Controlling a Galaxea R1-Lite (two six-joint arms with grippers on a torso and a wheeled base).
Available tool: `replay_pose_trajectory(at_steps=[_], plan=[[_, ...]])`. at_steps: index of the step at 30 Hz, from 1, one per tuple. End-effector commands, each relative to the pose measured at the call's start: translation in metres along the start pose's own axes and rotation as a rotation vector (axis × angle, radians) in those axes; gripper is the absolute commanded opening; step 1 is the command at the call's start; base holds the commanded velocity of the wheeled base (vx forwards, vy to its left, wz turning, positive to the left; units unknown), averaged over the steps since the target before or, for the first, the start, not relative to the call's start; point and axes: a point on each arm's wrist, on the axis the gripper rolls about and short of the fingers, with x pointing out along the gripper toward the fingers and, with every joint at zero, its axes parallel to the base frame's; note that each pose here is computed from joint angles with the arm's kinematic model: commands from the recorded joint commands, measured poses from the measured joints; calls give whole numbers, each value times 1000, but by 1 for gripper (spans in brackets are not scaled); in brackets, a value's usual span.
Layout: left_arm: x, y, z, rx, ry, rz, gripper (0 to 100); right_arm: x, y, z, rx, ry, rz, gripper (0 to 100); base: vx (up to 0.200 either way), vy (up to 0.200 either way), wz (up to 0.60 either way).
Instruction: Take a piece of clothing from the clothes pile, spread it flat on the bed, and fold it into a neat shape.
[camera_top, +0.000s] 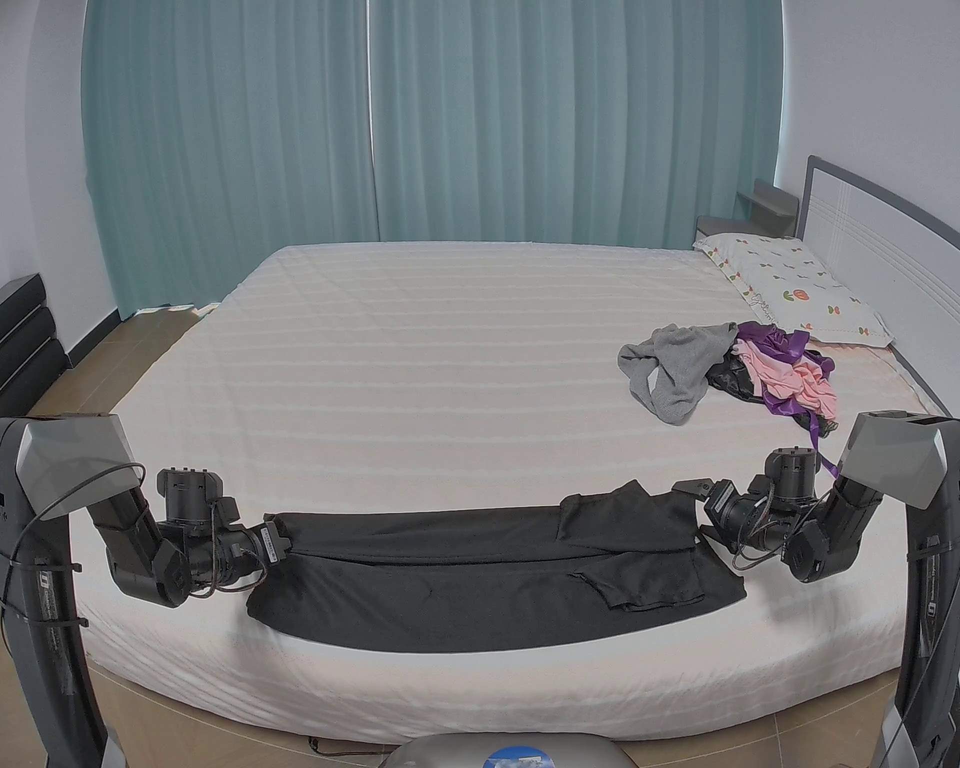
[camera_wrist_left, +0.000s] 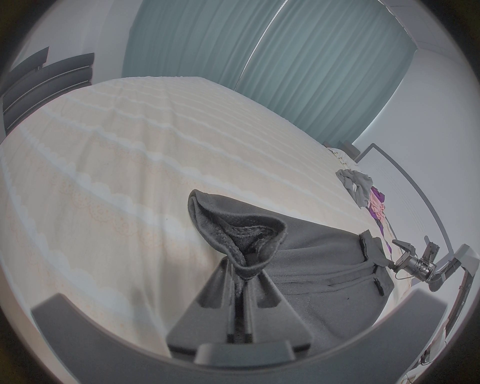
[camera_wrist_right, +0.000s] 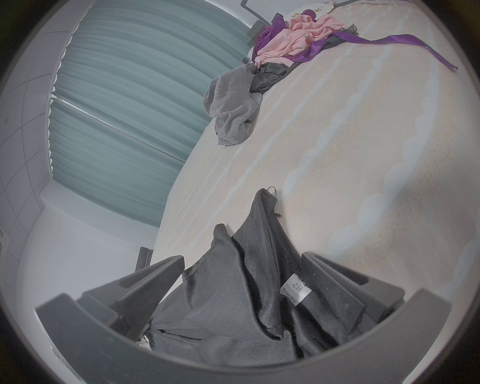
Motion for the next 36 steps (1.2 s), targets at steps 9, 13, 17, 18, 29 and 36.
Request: replay_pose_trajectory(at_steps=[9, 13, 17, 18, 29, 36], plan=[[2, -4, 8, -18, -34, -16, 0, -3, 3, 8, 23, -28, 19, 100, -67, 0, 0], [5, -7, 16, -66, -55, -28, 0, -3, 2, 13, 43, -45, 23, 100, 0, 0, 0], [8, -11, 20, -74, -66, -40, 0, -8, -2, 25, 67, -86, 34, 100, 0, -150, 0], [8, -13, 20, -72, -68, -45, 0, -8, -2, 28, 77, -98, 40, 100, 0, -200, 0], [-2, -31, 30, -77, -104, -82, 0, -9, -6, 34, 131, -130, 59, 100, 0, -200, 0], [-8, -51, 39, -60, -85, -94, 0, -8, -5, 27, 119, -122, 62, 100, 0, -200, 0]])
